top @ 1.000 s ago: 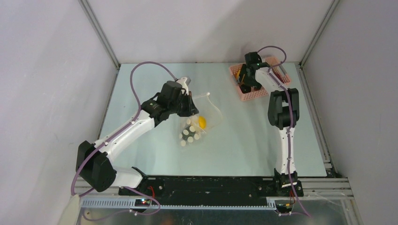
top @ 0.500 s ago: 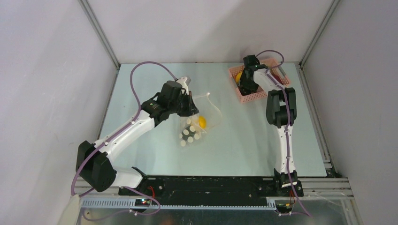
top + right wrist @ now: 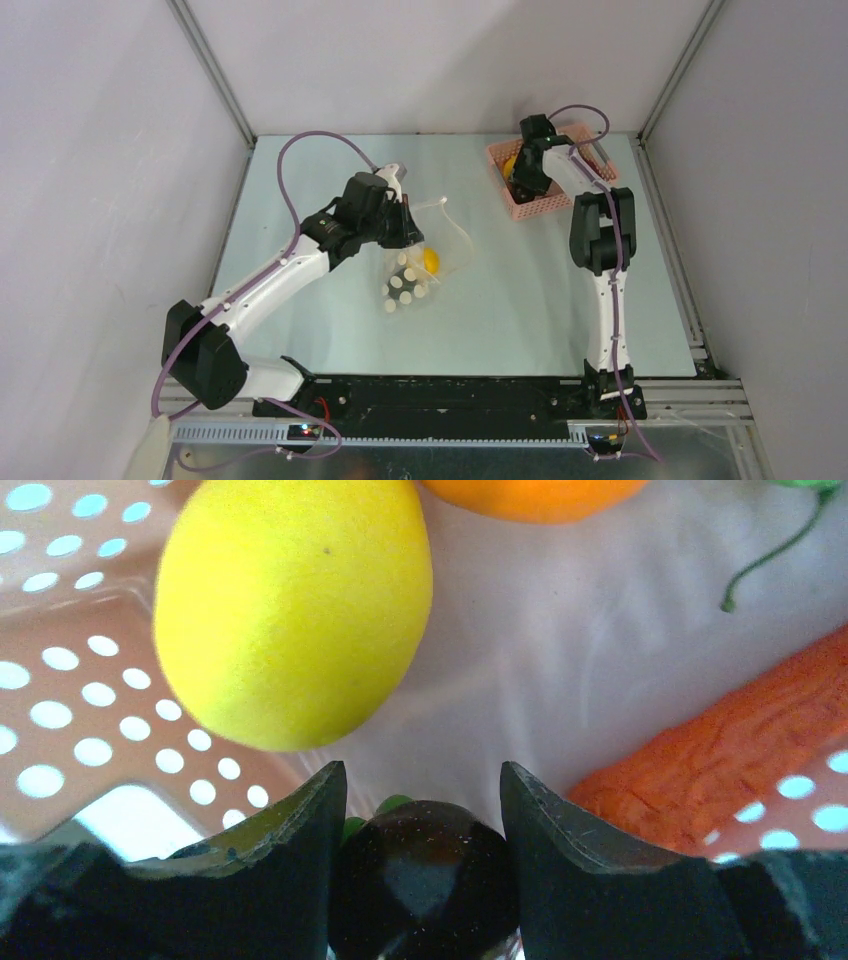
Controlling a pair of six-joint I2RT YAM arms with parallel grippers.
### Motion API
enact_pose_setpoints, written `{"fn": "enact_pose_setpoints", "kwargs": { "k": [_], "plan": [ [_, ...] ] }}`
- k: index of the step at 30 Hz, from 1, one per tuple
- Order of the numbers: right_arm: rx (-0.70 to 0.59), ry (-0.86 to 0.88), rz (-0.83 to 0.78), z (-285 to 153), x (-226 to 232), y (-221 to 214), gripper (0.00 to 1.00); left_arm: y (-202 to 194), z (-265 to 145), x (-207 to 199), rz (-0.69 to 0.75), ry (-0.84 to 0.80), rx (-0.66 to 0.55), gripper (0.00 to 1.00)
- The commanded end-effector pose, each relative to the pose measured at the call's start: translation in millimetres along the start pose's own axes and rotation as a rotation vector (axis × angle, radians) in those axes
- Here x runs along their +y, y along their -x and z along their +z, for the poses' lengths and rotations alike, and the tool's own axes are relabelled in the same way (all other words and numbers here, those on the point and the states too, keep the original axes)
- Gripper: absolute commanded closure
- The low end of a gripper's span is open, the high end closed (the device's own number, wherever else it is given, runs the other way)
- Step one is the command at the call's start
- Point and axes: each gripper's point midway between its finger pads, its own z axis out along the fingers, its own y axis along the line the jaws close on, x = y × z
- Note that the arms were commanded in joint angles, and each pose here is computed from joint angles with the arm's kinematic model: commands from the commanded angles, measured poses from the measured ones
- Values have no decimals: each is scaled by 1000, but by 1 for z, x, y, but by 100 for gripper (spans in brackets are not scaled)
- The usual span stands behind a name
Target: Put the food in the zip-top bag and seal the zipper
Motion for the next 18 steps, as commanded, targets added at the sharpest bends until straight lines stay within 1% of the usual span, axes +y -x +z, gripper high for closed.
{"fn": "enact_pose_setpoints", "kwargs": {
  "k": [1, 2, 3, 4, 5, 6, 7, 12, 15, 18],
  "plan": [
    [-197, 74, 30, -72, 11, 57, 100, 15, -6, -9, 22, -22, -55, 100],
    [-220, 77, 33, -75, 9, 61, 100, 16, -7, -9, 22, -21, -58, 100],
    [-256, 95, 39, -91, 10, 71, 100, 16, -7, -10, 23, -24, -61, 100],
    [-273, 99, 41, -94, 8, 73, 100, 16, -7, -10, 21, -23, -61, 100],
    [-308, 115, 44, -110, 8, 82, 100, 17, -7, -10, 21, -26, -63, 100],
    [-325, 119, 49, -113, 6, 84, 100, 17, -8, -11, 21, -27, -65, 100],
    [-354, 131, 51, -126, 5, 91, 100, 18, -8, -11, 20, -28, -65, 100],
    [-428, 165, 49, -159, -1, 102, 100, 19, -8, -13, 16, -34, -66, 100],
    [-472, 240, 36, -189, 5, 109, 100, 20, -8, -15, 14, -39, -69, 100],
    [-470, 350, 13, -216, 15, 98, 100, 22, -8, -16, 7, -43, -73, 100]
  ]
}}
